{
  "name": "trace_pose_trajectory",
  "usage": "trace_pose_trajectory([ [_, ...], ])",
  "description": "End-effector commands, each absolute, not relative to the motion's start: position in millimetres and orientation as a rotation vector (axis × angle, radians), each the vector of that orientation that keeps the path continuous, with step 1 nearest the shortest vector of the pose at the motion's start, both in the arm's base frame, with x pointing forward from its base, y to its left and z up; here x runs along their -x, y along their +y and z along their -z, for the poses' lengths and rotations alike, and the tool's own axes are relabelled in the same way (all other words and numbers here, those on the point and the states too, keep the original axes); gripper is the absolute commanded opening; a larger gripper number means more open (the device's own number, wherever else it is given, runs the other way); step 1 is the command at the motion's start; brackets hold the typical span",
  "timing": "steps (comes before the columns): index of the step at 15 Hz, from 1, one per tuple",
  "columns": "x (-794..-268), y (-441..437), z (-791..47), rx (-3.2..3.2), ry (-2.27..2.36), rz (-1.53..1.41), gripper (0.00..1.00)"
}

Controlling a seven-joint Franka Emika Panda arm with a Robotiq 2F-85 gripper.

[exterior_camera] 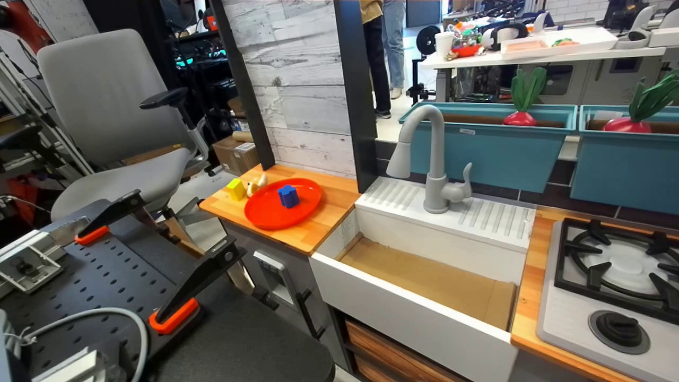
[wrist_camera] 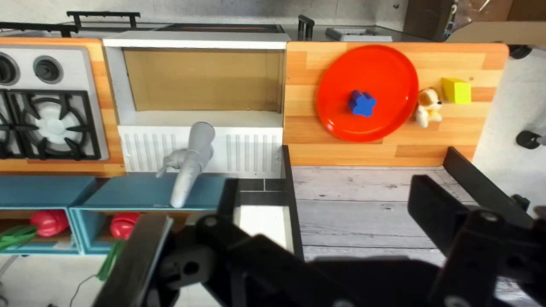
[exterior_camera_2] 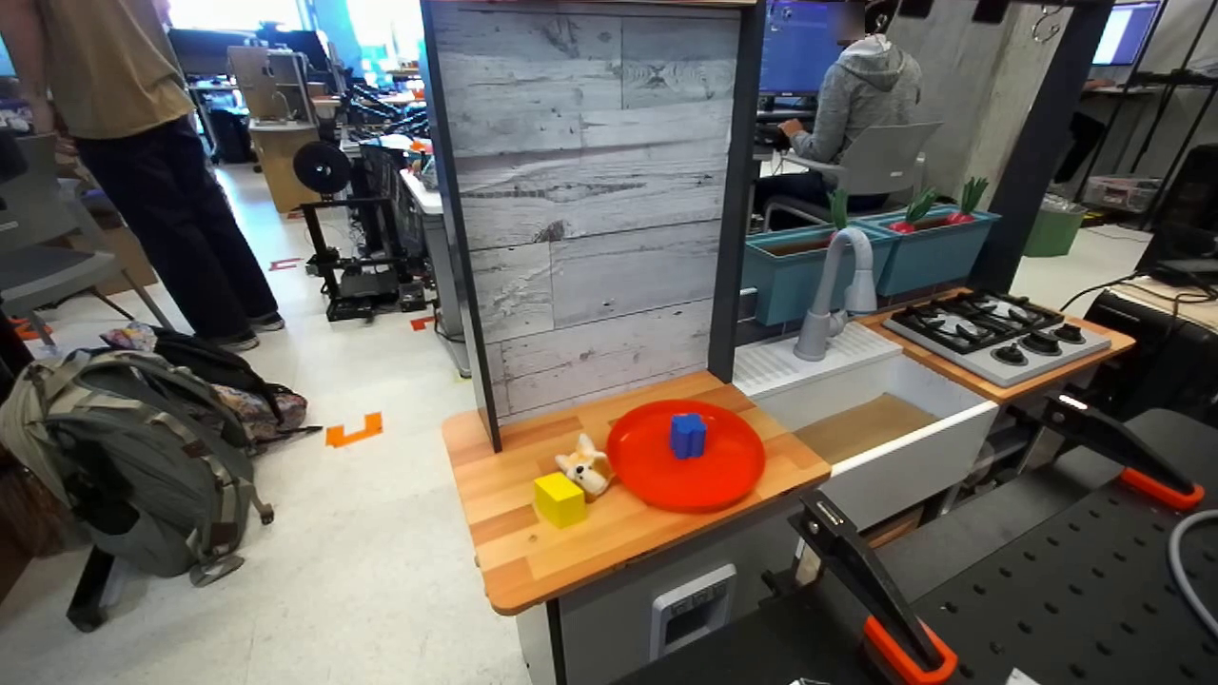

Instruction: Move the yellow block to the right on the table

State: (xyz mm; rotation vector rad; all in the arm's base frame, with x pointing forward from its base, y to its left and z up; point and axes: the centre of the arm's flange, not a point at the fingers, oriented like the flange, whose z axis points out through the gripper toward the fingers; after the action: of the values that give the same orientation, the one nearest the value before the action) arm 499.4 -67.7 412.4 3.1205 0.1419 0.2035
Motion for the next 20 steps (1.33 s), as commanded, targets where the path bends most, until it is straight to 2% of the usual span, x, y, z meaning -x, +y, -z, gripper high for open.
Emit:
trace_pose_trajectory([
  [1,-532,-19,-348,-3.121,0.230,-0.207,1.00],
  [11,-542,101,-171,-3.106,0.559,0.015,1.00],
  [13,-527,94,-178,-3.107,0.559,0.054,1.00],
  [20,-535,97,-159,-3.080,0.565,0.086,1.00],
])
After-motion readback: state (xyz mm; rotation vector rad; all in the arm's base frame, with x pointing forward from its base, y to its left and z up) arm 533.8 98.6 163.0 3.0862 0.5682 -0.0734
